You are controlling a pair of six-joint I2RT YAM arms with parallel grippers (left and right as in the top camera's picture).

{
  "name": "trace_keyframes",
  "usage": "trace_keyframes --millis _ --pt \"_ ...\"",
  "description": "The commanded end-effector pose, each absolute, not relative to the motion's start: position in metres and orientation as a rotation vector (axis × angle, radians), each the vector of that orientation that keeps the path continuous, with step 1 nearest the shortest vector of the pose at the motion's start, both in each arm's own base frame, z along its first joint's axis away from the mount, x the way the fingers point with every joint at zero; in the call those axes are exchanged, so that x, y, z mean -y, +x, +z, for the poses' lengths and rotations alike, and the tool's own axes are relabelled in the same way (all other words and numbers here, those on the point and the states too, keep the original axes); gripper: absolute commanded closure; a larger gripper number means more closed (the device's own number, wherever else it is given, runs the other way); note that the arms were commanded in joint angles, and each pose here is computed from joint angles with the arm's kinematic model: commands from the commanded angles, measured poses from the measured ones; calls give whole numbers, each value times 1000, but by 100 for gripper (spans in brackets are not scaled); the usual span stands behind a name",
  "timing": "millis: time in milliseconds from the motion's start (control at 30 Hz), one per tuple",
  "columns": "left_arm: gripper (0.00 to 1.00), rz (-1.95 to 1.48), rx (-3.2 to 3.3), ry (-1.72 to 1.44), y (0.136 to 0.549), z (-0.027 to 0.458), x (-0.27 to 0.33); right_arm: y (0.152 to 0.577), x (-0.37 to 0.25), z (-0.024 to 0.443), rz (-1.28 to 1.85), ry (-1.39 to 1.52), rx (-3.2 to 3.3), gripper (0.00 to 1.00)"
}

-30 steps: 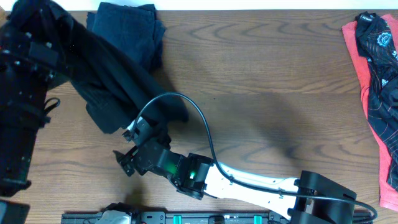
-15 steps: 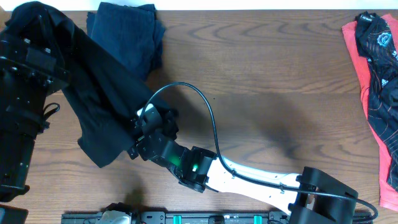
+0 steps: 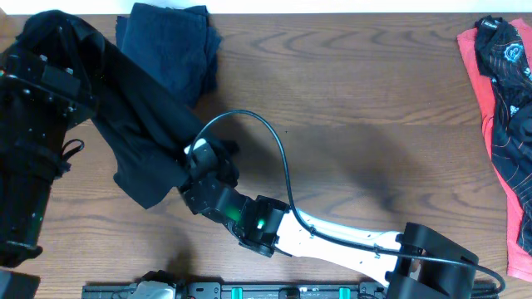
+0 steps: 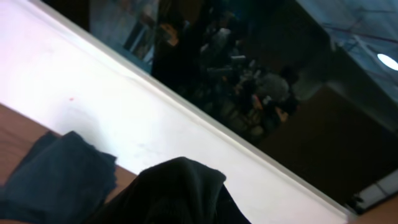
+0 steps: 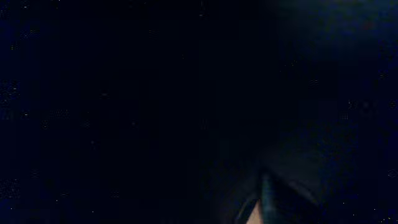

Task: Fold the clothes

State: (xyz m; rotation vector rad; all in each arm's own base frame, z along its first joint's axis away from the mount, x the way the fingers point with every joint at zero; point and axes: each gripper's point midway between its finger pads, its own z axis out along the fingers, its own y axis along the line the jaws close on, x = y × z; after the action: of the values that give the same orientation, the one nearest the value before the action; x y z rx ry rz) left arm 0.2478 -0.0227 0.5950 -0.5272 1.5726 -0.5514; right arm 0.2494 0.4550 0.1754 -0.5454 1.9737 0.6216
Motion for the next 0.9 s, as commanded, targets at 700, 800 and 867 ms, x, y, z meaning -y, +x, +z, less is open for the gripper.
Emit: trace_keyframes --millis 700,800,867 --pt "94 -377 -1587 -577 276 585 6 250 -427 203 558 -522 -1985 83" --pt "94 -376 -1591 -577 275 584 6 253 -425 203 546 -516 -1988 90" --pt "94 -375 -1592 -577 275 584 6 254 -423 203 542 -513 -1990 96"
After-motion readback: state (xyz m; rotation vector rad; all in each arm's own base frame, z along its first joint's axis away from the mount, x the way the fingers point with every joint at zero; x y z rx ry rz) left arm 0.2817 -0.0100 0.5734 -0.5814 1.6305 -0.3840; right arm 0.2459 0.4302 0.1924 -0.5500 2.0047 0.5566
